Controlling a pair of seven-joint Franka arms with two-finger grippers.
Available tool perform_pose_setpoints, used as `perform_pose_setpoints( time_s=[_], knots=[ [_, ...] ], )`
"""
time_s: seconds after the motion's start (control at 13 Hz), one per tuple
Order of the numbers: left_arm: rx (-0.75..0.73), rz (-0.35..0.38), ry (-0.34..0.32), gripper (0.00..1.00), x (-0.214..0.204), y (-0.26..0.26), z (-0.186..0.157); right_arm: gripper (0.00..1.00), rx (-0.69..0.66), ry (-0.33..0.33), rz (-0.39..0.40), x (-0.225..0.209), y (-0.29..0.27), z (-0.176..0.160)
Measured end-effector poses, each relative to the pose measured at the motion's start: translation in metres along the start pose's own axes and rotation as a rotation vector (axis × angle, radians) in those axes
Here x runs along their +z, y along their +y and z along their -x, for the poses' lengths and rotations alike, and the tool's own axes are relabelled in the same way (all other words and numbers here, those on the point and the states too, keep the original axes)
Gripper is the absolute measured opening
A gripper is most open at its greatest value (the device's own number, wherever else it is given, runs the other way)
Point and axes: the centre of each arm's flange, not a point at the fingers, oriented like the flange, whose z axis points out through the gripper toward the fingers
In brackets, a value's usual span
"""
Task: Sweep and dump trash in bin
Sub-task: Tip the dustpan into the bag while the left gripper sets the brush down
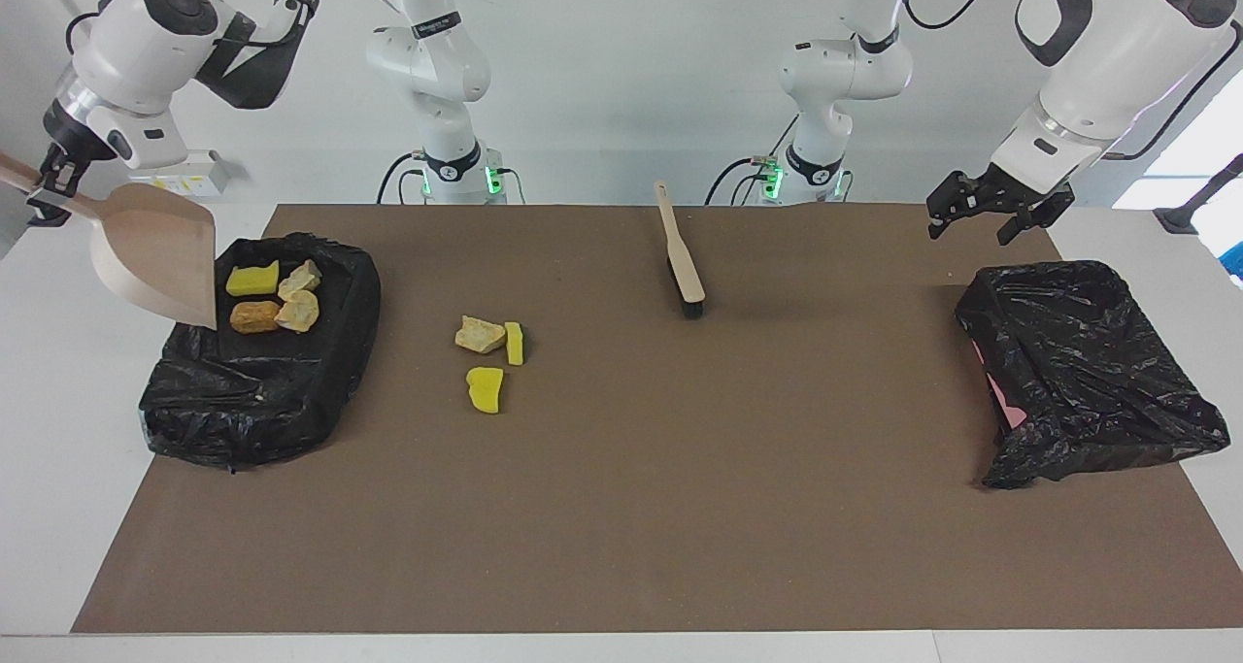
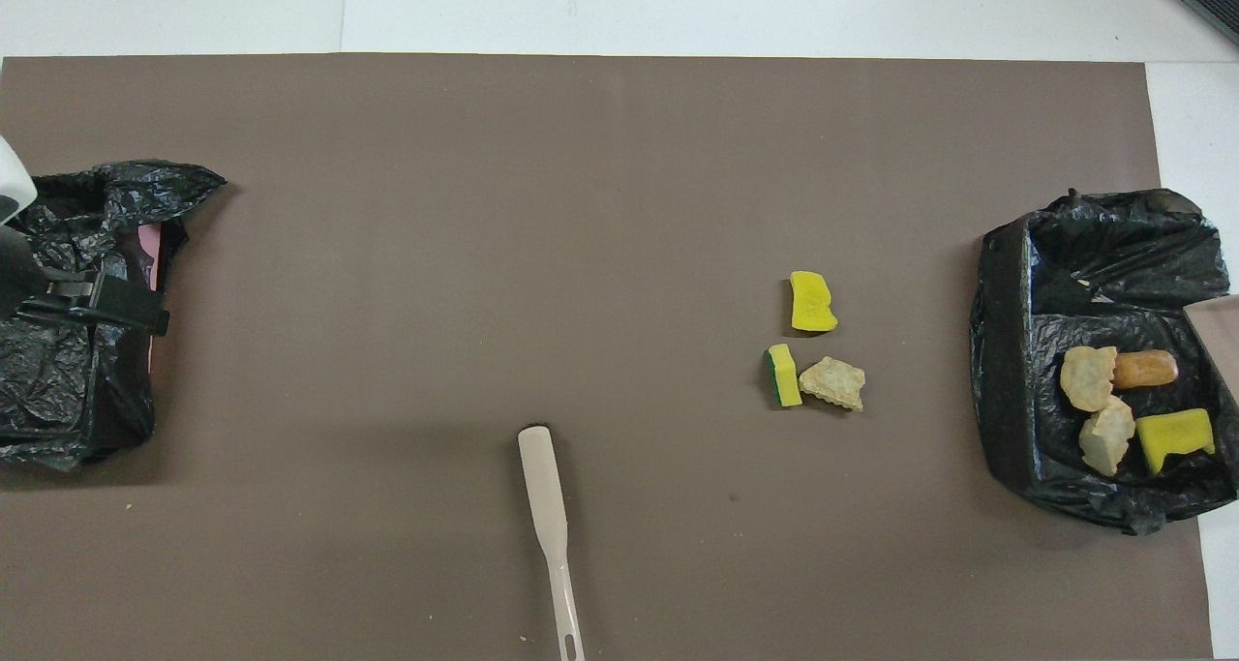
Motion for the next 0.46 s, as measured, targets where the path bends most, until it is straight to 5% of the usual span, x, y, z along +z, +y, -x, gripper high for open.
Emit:
perform_pose_setpoints(
  time_s=[0.15, 0.46],
  knots=[
    [0.000, 0.000, 0.000, 1.00, 0.000, 0.000, 0.000, 0.32, 0.082, 0.004, 0.007, -0.011, 0.005, 0.000],
    [0.000, 0.000, 0.000, 1.00, 0.000, 0.000, 0.000, 0.32, 0.342, 0.139, -0.012, -0.063, 0.036, -0.031]
  ],
)
